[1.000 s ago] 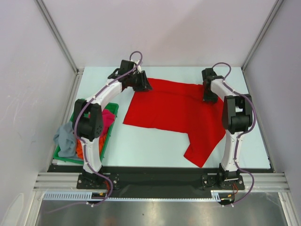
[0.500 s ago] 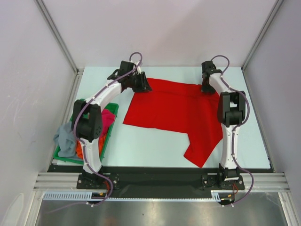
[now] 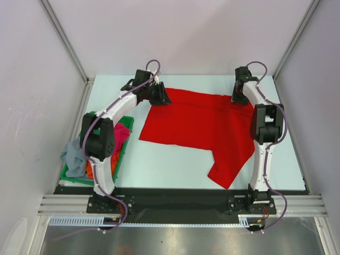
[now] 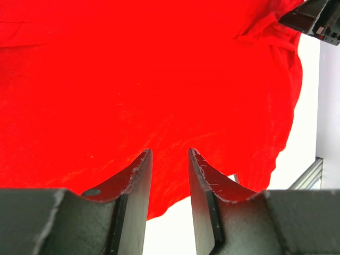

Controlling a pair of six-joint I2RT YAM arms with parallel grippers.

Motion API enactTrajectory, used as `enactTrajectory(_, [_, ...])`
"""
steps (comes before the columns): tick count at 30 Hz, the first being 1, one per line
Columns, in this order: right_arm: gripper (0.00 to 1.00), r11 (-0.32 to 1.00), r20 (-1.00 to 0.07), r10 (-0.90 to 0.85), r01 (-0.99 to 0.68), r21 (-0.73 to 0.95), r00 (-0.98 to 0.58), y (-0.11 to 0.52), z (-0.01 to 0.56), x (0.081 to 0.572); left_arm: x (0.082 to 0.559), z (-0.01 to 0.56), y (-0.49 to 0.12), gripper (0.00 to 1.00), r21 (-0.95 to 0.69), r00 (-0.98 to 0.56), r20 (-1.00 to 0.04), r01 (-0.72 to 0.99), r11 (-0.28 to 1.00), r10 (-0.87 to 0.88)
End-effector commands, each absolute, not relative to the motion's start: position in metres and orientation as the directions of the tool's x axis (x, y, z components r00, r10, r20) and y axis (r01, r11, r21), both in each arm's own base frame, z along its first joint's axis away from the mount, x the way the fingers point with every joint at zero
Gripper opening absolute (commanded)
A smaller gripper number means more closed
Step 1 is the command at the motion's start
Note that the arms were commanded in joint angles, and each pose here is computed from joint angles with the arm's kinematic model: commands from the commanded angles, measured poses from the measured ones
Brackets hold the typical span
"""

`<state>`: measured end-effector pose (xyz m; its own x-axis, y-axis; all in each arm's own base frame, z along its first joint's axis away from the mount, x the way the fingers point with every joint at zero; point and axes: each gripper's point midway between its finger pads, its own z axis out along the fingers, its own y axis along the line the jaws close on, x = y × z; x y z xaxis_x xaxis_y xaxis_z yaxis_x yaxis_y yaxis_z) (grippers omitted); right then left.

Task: Fold and stack the t-shirts
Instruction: Fold the tshirt

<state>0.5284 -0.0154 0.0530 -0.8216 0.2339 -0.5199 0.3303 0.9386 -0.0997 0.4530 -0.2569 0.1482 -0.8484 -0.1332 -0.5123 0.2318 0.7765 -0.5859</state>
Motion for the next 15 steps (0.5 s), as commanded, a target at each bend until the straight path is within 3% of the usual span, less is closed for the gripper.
enactTrajectory(1, [0.48, 0.929, -0.560, 0.283, 0.367, -0.040, -0.779, -0.021, 0.083, 0.529, 0.452, 0.186, -0.264, 0.38, -0.603, -0.805, -0.577, 0.306, 0.737, -0.138])
enactTrajectory(8, [0.48, 0.924, -0.544, 0.326, 0.381, 0.011, -0.773, -0.018, 0.076, 0.529, 0.449, 0.182, -0.264, 0.38, -0.602, -0.812, -0.569, 0.304, 0.739, -0.130])
enactTrajectory(15, [0.39, 0.907, -0.510, 0.392, 0.414, 0.075, -0.766, -0.023, 0.061, 0.530, 0.450, 0.182, -0.264, 0.38, -0.601, -0.812, -0.569, 0.302, 0.740, -0.130])
